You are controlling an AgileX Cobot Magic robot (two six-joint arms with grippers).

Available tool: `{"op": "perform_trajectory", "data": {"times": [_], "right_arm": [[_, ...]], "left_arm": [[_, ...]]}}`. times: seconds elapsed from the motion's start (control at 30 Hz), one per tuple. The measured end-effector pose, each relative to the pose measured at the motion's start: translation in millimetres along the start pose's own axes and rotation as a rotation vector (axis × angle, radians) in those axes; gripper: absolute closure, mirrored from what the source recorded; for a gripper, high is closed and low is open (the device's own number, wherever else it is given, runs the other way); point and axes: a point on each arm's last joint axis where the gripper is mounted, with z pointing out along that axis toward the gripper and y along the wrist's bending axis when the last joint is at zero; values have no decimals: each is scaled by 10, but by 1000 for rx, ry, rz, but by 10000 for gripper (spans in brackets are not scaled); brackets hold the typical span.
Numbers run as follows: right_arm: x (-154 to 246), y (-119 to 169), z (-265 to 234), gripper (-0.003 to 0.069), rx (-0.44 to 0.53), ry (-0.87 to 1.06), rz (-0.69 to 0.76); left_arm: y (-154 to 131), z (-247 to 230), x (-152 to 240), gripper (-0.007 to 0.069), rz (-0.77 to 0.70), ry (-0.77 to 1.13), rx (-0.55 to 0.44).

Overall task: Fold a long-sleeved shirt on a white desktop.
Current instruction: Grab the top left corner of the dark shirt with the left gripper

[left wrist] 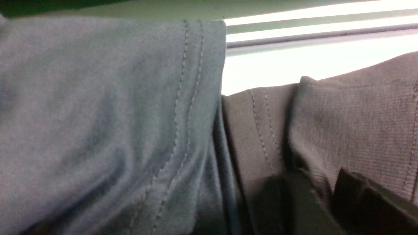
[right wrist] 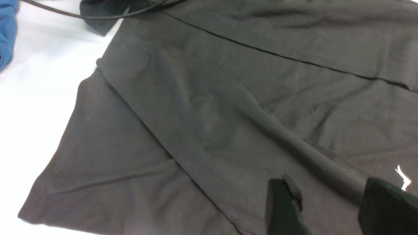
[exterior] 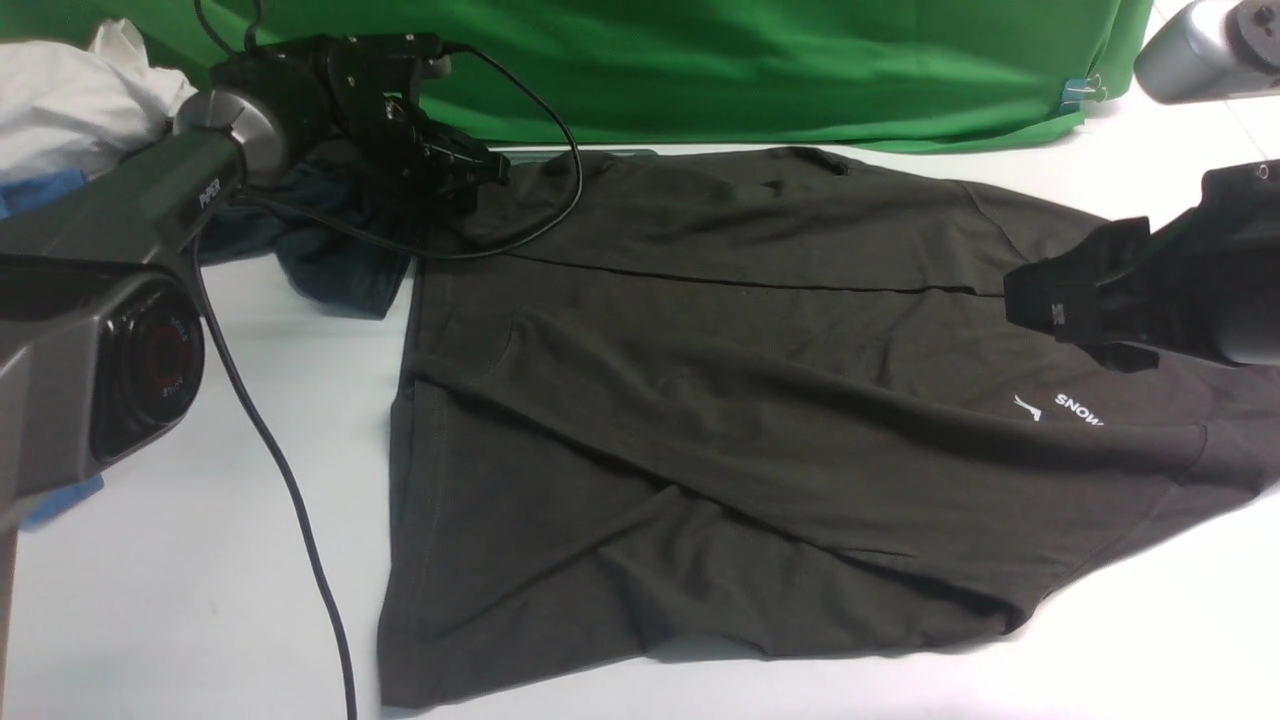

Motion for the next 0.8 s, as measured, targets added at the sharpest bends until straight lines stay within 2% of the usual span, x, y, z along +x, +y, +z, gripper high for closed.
{"op": "perform_trajectory", "data": {"times": [0.13,0.47,0.8], "right_arm": [[7,0,0,310,0,7,0],[14,0,0,310,0,15,0],[14,0,0,310,0,16,-1]], "left_arm": [[-17,-6,-8,579,-22,-2,18],[-79,-183,-140,580,-12,41,63],[-150,-445,-197,581,81,177,116]]}}
